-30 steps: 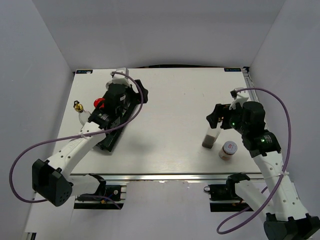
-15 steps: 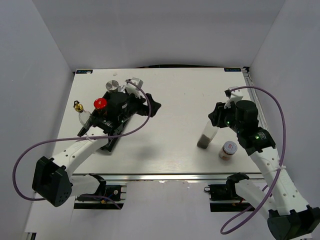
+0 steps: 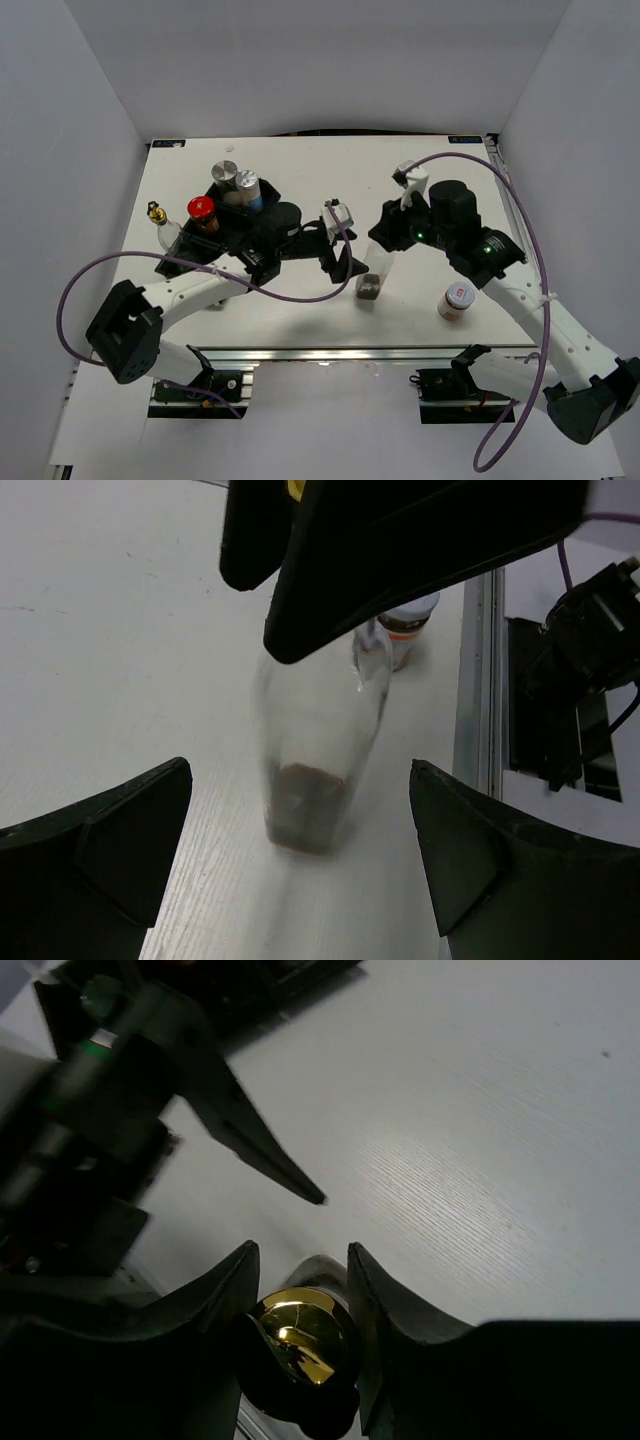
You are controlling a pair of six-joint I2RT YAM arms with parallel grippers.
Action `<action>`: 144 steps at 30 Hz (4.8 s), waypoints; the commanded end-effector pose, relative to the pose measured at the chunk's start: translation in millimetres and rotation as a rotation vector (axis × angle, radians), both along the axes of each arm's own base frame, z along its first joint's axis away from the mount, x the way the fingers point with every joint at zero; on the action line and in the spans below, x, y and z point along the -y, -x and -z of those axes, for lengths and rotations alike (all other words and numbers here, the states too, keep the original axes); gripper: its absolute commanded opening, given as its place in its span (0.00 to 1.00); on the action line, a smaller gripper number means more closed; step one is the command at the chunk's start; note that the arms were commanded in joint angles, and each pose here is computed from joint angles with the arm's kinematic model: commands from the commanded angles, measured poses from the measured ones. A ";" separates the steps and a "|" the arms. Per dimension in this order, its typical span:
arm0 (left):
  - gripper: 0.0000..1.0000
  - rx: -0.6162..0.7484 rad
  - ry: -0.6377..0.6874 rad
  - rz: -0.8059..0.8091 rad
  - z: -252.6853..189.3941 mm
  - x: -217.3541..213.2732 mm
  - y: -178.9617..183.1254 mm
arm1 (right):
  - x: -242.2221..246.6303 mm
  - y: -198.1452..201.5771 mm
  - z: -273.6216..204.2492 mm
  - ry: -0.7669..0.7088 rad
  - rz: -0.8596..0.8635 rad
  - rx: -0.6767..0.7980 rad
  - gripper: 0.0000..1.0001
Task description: Organize the condiment bottles
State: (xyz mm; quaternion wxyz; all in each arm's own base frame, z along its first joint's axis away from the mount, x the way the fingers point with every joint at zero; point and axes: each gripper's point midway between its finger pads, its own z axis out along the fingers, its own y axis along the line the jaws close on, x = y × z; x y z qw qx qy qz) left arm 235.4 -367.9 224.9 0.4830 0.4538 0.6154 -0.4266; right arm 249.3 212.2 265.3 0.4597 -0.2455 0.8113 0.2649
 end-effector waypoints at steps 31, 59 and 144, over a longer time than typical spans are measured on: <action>0.00 0.141 0.033 -0.062 -15.4 -4.2 -13.2 | -36.9 22.2 -129.4 -0.239 -0.147 0.262 0.89; 0.00 0.073 0.110 -1.833 -14.9 -309.0 -55.4 | 31.3 -24.0 -46.7 -0.138 0.306 0.250 0.90; 0.98 -0.176 0.201 -2.024 -40.9 -371.7 -42.0 | 196.3 12.9 108.2 0.138 1.094 -0.316 0.90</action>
